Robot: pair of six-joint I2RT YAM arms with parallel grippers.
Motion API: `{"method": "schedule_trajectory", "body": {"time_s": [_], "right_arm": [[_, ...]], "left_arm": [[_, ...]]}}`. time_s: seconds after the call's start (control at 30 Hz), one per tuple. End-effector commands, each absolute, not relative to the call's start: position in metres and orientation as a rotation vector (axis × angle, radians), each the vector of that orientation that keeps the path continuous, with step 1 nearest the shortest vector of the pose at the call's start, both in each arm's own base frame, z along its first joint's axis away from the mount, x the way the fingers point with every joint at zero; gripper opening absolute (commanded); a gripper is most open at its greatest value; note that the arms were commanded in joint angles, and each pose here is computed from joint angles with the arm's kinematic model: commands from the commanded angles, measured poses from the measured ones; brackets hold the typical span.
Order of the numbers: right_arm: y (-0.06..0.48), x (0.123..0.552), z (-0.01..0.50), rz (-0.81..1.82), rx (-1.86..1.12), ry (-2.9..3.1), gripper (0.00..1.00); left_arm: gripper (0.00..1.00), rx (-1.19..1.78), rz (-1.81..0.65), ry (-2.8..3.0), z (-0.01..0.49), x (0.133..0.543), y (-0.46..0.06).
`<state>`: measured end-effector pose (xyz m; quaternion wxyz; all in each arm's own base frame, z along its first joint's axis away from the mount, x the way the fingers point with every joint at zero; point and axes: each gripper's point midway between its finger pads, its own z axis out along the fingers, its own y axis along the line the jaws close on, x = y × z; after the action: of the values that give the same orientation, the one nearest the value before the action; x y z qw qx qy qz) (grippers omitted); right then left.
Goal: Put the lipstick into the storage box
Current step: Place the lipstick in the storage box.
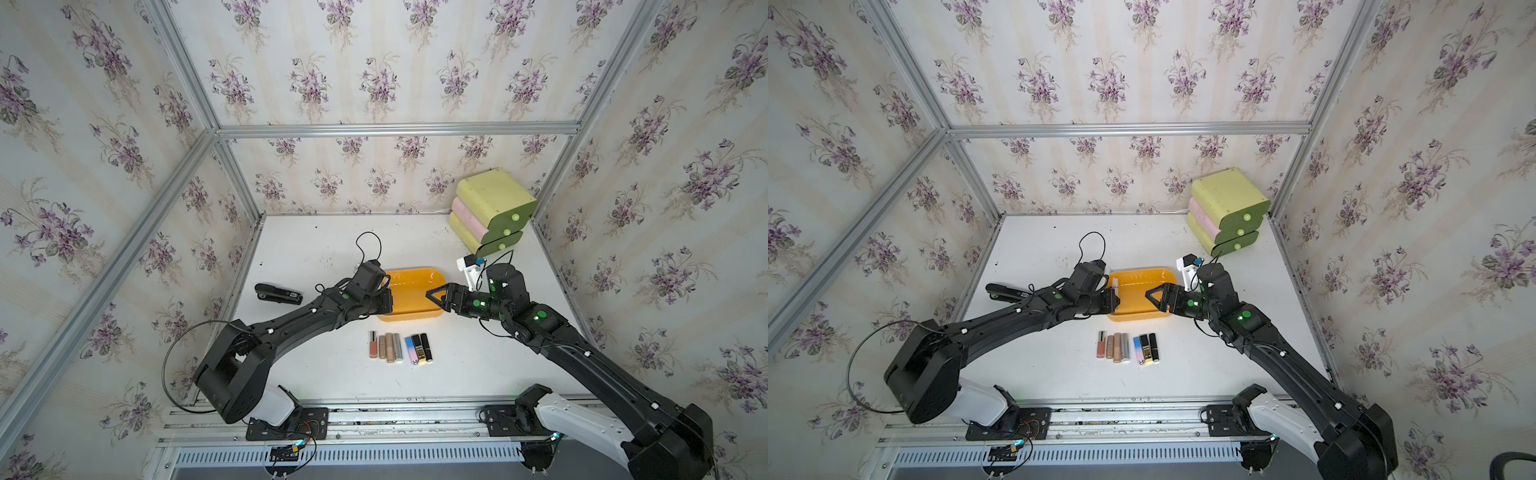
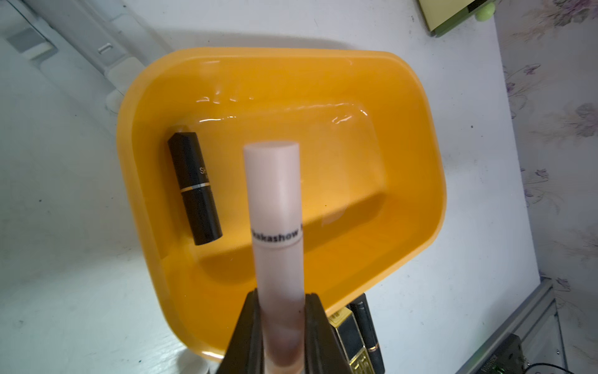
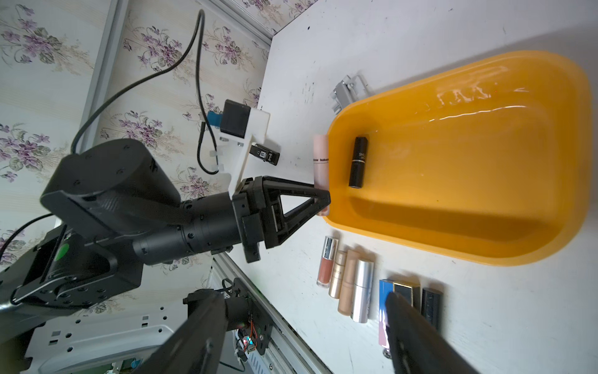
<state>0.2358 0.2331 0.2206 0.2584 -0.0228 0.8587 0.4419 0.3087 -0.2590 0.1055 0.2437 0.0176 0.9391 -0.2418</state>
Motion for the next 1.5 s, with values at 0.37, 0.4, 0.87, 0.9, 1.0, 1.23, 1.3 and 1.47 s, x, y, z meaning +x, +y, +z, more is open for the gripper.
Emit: {"method": "schedule_trajectory", "body": {"time_s": [0.37, 0.4, 0.87, 0.9, 1.0, 1.23, 1.3, 1.47], "right_arm": [[0.207, 0.244, 0.209, 1.113, -0.002, 2.341, 0.8], [0.206, 0.243, 0.208, 1.111, 0.002, 2.342, 0.8], [0.197, 0.246, 0.198, 1.091, 0.02, 2.362, 0.8], [0.197, 0.246, 0.197, 1.089, 0.021, 2.363, 0.8], [0.196, 0.245, 0.197, 1.087, 0.024, 2.363, 0.8], [0.194, 0.246, 0.197, 1.082, 0.038, 2.364, 0.8], [0.194, 0.246, 0.197, 1.084, 0.042, 2.364, 0.8], [0.193, 0.245, 0.199, 1.086, 0.052, 2.358, 0.8]], "left_arm": [[0.03, 0.095, -0.613, 2.664, 0.072, 0.333, -0.275], [0.02, 0.093, -0.612, 2.671, 0.069, 0.333, -0.276], [0.03, 0.076, -0.519, 2.747, 0.042, 0.337, -0.27], [0.03, 0.076, -0.517, 2.748, 0.041, 0.338, -0.269], [0.06, 0.075, -0.509, 2.76, 0.037, 0.337, -0.268], [0.15, 0.071, -0.497, 2.771, 0.033, 0.336, -0.266], [0.21, 0.073, -0.495, 2.771, 0.033, 0.336, -0.265], [0.28, 0.073, -0.503, 2.761, 0.038, 0.337, -0.265]]}}
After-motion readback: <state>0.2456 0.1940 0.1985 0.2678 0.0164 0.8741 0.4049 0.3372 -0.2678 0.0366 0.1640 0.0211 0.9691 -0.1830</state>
